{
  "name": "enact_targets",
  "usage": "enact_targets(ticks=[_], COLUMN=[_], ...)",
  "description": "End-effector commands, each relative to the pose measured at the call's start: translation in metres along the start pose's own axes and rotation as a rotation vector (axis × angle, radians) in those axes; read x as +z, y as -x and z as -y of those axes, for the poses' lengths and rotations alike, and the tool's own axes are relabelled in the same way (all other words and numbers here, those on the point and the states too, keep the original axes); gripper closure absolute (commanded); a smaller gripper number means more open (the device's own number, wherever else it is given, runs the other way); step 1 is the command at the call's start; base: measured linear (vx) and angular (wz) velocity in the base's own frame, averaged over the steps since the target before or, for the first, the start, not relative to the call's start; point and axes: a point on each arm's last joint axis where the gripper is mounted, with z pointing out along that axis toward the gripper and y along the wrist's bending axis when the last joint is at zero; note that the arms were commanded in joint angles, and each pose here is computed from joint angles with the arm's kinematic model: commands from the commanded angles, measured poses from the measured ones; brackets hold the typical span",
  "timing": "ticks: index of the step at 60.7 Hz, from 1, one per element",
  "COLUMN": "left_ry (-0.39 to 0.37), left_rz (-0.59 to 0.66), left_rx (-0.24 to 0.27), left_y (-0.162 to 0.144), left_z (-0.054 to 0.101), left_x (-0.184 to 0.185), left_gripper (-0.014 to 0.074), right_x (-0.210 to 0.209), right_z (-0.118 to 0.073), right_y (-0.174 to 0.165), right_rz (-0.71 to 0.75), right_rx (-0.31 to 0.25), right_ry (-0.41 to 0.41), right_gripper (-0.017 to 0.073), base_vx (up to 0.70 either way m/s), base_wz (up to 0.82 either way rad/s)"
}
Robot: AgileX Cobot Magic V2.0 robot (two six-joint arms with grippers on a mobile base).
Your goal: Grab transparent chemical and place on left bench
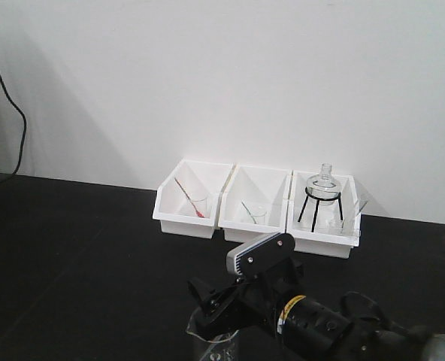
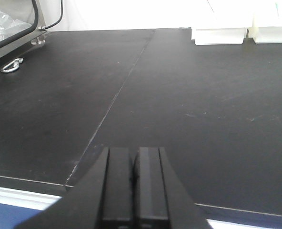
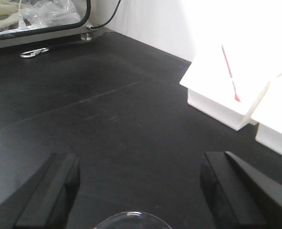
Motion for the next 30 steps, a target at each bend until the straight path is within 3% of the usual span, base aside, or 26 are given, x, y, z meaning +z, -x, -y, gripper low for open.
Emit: enact_targets(ticks=[1, 14, 30], left_ry=[0.002, 0.002, 0.002], left_rz=[0.081, 0.081, 0.081], left_rx=[-0.009, -0.009, -0.009], left_y=[0.003, 0.003, 0.003], left_z=[0.000, 0.000, 0.000], left_x=[-0.001, -0.001, -0.001], left_gripper=[0.0597, 0.0597, 0.0597], right_x=[-0.033, -0.133, -0.225], right_z=[0.000, -0.009, -0.012], right_y=[0.049, 0.065, 0.059], right_rz=[0.128, 0.213, 0.141], right_rx=[-0.022, -0.015, -0.013], right_ry=[-0.012, -0.028, -0.099], right_gripper=[-0.0021, 0.0032, 0.0047], base_vx=[0.00, 0.00, 0.00], base_wz=[0.00, 0.00, 0.00])
